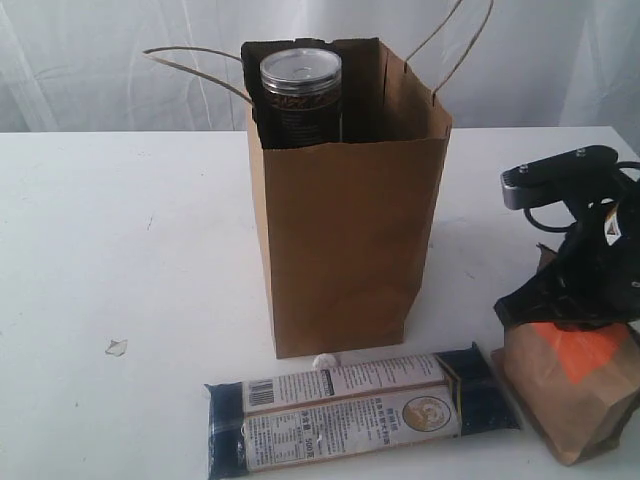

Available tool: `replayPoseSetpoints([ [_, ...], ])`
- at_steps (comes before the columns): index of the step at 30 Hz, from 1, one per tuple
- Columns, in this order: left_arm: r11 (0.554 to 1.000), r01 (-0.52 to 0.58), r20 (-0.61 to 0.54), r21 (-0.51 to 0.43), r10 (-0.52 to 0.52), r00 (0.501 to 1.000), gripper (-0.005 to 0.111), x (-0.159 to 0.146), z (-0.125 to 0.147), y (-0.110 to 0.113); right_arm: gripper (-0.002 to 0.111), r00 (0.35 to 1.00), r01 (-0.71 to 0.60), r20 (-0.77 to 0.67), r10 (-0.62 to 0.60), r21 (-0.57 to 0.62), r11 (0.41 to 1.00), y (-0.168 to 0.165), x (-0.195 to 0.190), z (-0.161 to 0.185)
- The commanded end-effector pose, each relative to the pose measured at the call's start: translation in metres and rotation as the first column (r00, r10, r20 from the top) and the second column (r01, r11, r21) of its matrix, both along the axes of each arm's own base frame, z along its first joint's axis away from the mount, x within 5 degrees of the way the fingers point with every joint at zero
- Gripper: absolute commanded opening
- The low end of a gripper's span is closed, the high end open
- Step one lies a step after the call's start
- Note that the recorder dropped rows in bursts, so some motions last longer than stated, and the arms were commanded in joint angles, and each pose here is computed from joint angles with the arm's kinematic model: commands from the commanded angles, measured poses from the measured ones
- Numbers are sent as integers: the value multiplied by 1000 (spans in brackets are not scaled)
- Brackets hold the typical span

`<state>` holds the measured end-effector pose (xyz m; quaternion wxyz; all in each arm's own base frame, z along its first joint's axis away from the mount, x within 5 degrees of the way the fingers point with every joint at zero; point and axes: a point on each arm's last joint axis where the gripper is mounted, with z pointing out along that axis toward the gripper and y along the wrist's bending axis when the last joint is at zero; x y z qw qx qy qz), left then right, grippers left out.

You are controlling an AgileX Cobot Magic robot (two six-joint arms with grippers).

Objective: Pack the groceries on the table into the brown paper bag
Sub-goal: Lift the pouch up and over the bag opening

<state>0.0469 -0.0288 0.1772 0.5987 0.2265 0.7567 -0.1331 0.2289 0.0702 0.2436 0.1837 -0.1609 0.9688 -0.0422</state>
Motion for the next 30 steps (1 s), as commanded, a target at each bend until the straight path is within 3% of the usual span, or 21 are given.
replayPoseSetpoints([
  [1, 1000, -1, -7, -4, 1, 1000, 0, 0, -1, 0, 0, 993, -25, 112, 24, 14, 1000, -8, -13, 35],
  [6, 1000, -1, -7, -4, 1, 1000, 0, 0, -1, 0, 0, 928, -45, 372, 10, 87, 995, -18, -40, 112],
  [10, 1000, -1, -7, -4, 1, 1000, 0, 0, -1, 0, 0, 786, -88, 618, -32, 162, 983, -29, -69, 182],
  [12, 1000, -1, -7, -4, 1, 1000, 0, 0, -1, 0, 0, 678, -127, 733, -54, 190, 974, -32, -81, 213],
  [21, 1000, -1, -7, -4, 1, 1000, 0, 0, -1, 0, 0, 417, -287, 899, -138, 274, 918, -29, -97, 270],
  [23, 1000, -1, -7, -4, 1, 1000, 0, 0, -1, 0, 0, 397, -332, 906, -149, 293, 897, -25, -96, 273],
  [30, 1000, -1, -7, -4, 1, 1000, 0, 0, -1, 0, 0, 471, -422, 874, -122, 345, 838, -7, -81, 265],
])
